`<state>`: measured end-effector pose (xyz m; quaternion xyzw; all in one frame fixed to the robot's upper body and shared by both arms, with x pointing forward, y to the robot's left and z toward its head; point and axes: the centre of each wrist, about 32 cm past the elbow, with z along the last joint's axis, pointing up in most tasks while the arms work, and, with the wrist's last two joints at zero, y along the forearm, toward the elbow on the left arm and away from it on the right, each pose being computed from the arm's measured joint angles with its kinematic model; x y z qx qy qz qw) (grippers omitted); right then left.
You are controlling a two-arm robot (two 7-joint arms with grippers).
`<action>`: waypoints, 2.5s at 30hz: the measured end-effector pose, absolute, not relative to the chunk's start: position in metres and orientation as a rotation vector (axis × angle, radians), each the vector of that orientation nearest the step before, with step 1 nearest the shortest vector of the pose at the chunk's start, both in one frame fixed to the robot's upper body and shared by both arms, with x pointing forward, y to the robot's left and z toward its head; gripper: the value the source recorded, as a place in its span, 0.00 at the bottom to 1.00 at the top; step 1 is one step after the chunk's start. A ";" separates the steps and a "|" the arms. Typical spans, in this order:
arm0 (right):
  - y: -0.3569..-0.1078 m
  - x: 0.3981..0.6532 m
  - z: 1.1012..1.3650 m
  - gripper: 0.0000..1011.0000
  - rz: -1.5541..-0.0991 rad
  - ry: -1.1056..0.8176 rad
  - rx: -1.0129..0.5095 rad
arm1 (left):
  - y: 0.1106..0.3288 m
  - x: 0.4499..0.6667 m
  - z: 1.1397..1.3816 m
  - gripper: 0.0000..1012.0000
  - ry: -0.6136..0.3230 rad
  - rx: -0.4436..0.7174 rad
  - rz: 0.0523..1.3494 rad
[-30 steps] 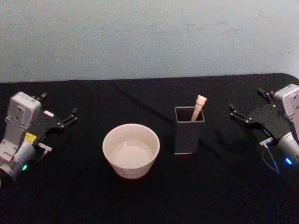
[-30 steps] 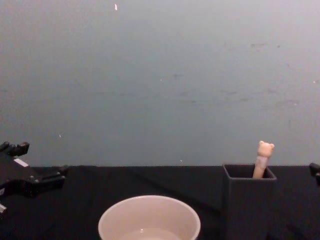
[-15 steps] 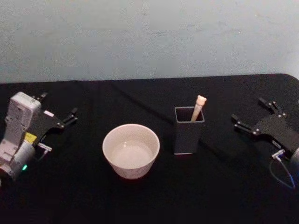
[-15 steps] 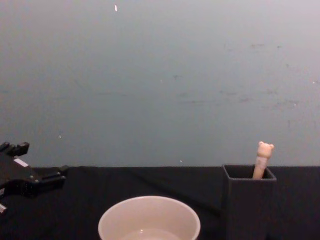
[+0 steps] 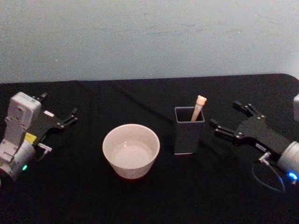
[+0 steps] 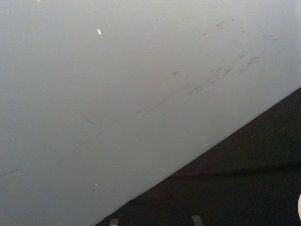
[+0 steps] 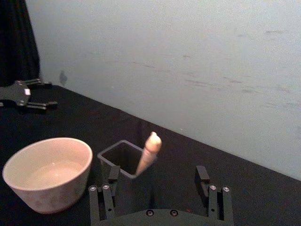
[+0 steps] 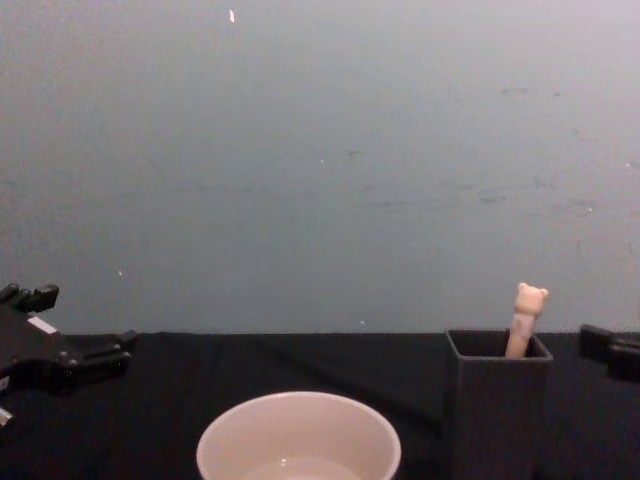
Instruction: Pick up the stirring spoon with one hand, stir inside the cup, then place it back in its original position.
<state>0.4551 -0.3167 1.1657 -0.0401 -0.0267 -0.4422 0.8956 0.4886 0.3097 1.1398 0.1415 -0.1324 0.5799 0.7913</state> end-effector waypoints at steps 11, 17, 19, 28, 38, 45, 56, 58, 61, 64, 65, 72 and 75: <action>-0.303 0.480 1.167 0.99 -0.871 0.000 -0.037 | 0.310 0.489 1.140 0.99 -0.285 0.304 1.248; -0.299 0.493 1.167 0.99 -0.865 0.027 -0.024 | 0.310 0.489 1.140 0.99 -0.285 0.304 1.248; -0.297 0.497 1.166 0.99 -0.864 0.035 -0.025 | 0.310 0.489 1.140 0.99 -0.285 0.305 1.248; -0.292 0.508 1.163 0.99 -0.858 0.059 -0.031 | 0.310 0.489 1.140 0.99 -0.285 0.304 1.248; -0.290 0.514 1.159 0.99 -0.852 0.068 -0.043 | 0.310 0.489 1.140 0.99 -0.285 0.304 1.248; -0.290 0.515 1.158 0.99 -0.851 0.066 -0.042 | 0.310 0.489 1.140 0.99 -0.285 0.304 1.248; -0.290 0.515 1.158 0.99 -0.852 0.066 -0.042 | 0.310 0.489 1.140 0.99 -0.285 0.304 1.248; -0.290 0.515 1.158 0.99 -0.852 0.066 -0.042 | 0.310 0.489 1.140 0.99 -0.285 0.304 1.248; -0.290 0.515 1.159 0.99 -0.852 0.065 -0.042 | 0.310 0.489 1.140 0.99 -0.285 0.305 1.248; -0.290 0.515 1.159 0.98 -0.852 0.065 -0.042 | 0.310 0.489 1.140 0.99 -0.285 0.304 1.248; -0.290 0.515 1.159 0.97 -0.852 0.065 -0.042 | 0.310 0.489 1.140 0.99 -0.285 0.304 1.248; -0.290 0.515 1.159 0.81 -0.852 0.065 -0.042 | 0.310 0.489 1.140 0.99 -0.285 0.304 1.248; -0.290 0.515 1.159 0.72 -0.853 0.065 -0.042 | 0.310 0.489 1.140 0.99 -0.285 0.305 1.248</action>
